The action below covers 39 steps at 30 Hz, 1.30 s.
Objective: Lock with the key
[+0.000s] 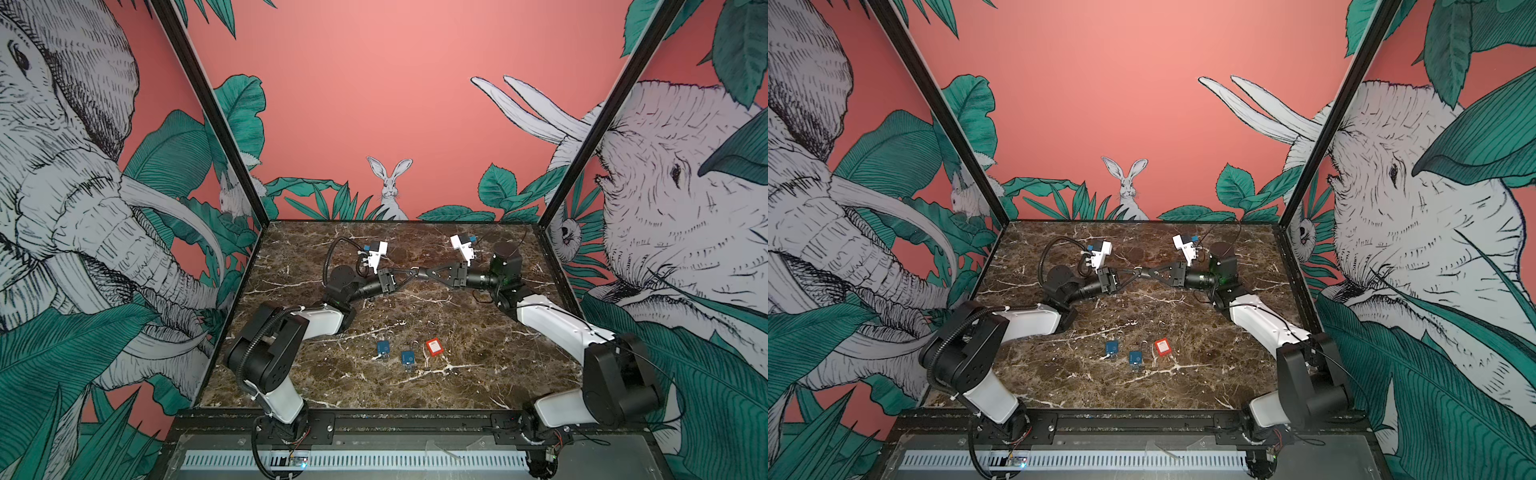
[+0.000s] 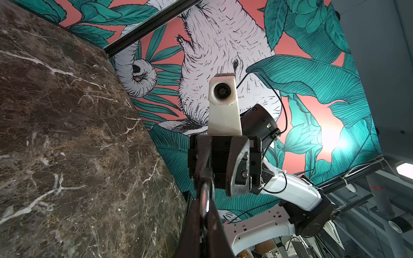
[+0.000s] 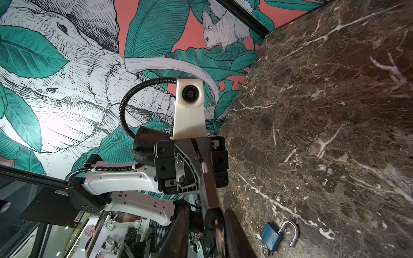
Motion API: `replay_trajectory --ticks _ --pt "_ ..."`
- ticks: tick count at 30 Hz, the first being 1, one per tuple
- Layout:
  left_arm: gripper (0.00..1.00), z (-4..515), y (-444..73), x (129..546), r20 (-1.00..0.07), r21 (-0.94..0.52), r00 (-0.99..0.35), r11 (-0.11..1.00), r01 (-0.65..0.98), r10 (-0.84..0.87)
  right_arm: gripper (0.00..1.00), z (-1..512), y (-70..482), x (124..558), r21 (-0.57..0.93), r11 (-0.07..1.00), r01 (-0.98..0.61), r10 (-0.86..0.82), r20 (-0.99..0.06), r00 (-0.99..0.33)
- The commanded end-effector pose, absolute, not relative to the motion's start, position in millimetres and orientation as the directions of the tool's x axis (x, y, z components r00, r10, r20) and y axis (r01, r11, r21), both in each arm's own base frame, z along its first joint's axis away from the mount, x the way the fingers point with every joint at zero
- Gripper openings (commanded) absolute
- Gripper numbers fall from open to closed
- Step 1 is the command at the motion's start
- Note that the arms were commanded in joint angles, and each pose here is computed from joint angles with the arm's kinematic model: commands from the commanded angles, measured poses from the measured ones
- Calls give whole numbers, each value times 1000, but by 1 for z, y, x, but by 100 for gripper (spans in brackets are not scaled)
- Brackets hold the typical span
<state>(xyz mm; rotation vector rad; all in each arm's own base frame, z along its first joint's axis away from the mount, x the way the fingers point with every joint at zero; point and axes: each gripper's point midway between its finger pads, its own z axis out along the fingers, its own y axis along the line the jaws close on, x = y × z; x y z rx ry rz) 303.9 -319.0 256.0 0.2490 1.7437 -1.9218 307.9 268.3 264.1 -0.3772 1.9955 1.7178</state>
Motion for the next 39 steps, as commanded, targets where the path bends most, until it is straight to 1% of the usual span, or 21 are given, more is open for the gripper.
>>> replay_trajectory --ticks 1,7,17,20,24,27,29,30,34,37,39 --pt "0 263 -317 303 -485 -856 -834 -53 514 -263 27 279 271 312 815 141 -562 108 -576 -810" --pt "0 264 -317 302 -486 -854 -834 -58 516 -262 22 280 275 316 817 131 -561 106 -575 -812" --pt "0 268 -317 301 -486 -852 -835 -72 518 -259 23 273 280 320 812 159 -562 87 -579 -811" --pt "0 267 -317 301 -484 -854 -836 -69 516 -258 21 272 281 321 812 159 -562 86 -578 -811" --pt "0 265 -317 302 -482 -856 -837 -67 513 -259 21 269 283 319 813 155 -562 73 -576 -814" --pt "0 266 -317 302 -483 -855 -836 -67 515 -261 15 268 284 317 814 153 -561 67 -575 -816" --pt "0 265 -318 302 -482 -856 -837 -67 513 -258 3 269 285 315 815 143 -562 65 -574 -816" --pt "0 266 -318 302 -481 -856 -839 -69 512 -256 0 269 286 316 816 138 -561 67 -573 -817" --pt "0 265 -320 301 -480 -858 -844 -71 509 -239 0 271 287 315 822 120 -556 68 -566 -822" --pt "27 266 -319 300 -491 -854 -839 -62 517 -233 0 269 287 314 824 123 -553 57 -562 -825" --pt "34 268 -320 299 -502 -849 -835 -55 525 -227 0 268 286 313 825 128 -550 55 -560 -827"
